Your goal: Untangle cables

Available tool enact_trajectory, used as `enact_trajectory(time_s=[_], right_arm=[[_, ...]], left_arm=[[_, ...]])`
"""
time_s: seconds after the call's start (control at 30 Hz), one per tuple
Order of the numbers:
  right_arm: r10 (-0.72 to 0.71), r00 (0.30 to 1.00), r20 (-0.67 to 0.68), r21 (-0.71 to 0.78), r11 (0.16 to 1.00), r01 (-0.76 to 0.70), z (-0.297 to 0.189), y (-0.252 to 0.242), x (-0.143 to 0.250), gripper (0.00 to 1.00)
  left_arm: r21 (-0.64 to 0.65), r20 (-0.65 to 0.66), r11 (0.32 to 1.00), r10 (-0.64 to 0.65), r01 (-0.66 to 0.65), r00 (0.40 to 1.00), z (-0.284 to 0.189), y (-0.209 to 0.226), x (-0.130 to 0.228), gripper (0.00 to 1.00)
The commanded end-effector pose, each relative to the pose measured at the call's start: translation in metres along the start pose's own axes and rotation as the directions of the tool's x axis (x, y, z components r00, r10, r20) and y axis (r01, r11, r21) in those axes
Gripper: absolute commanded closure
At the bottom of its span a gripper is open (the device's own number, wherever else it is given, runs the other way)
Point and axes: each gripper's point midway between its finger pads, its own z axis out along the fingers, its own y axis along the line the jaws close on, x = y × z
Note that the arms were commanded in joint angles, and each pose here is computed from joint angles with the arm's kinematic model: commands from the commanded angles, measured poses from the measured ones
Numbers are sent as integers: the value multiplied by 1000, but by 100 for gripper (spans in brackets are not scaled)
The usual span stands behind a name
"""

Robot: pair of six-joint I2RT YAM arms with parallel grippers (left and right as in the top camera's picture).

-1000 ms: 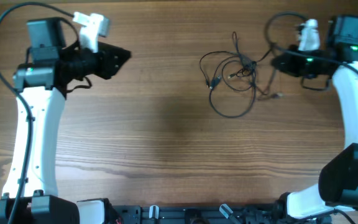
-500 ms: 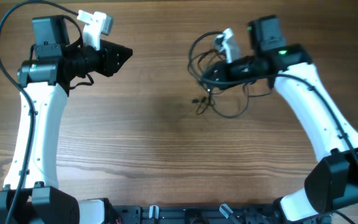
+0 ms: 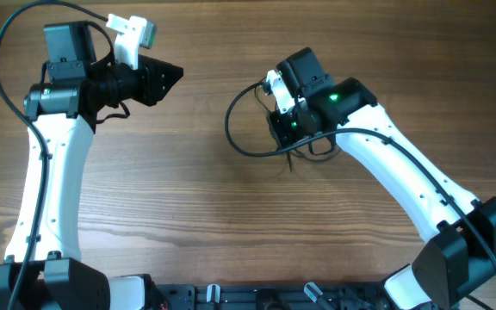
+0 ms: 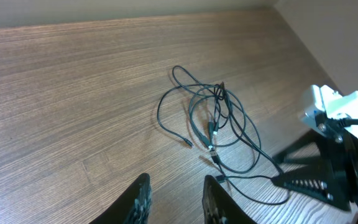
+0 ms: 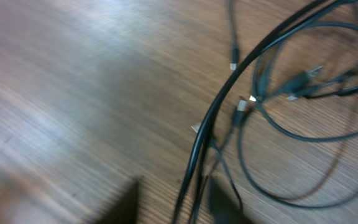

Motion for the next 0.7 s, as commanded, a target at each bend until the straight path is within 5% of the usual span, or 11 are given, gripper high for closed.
enact_trajectory(time_s=[0.0, 0.2, 0.3, 0.67], right_arm=[[80, 997, 14, 121, 989, -81, 4, -28, -3, 31], [235, 957, 171, 355, 891, -282, -9, -78, -18, 1], [356, 895, 270, 409, 799, -441, -19, -114, -20, 1], [446, 878, 175, 279, 833, -479, 28, -156, -19, 0]], left_arm=[[-4, -8, 1000, -13, 13, 1000, 1, 3, 2, 71], [-3, -9, 1000, -14, 14, 1000, 1, 3, 2, 71], [-2, -14, 1000, -18, 18, 1000, 1, 2, 4, 71], [-1, -25, 1000, -28, 28, 999, 1, 2, 7, 71]])
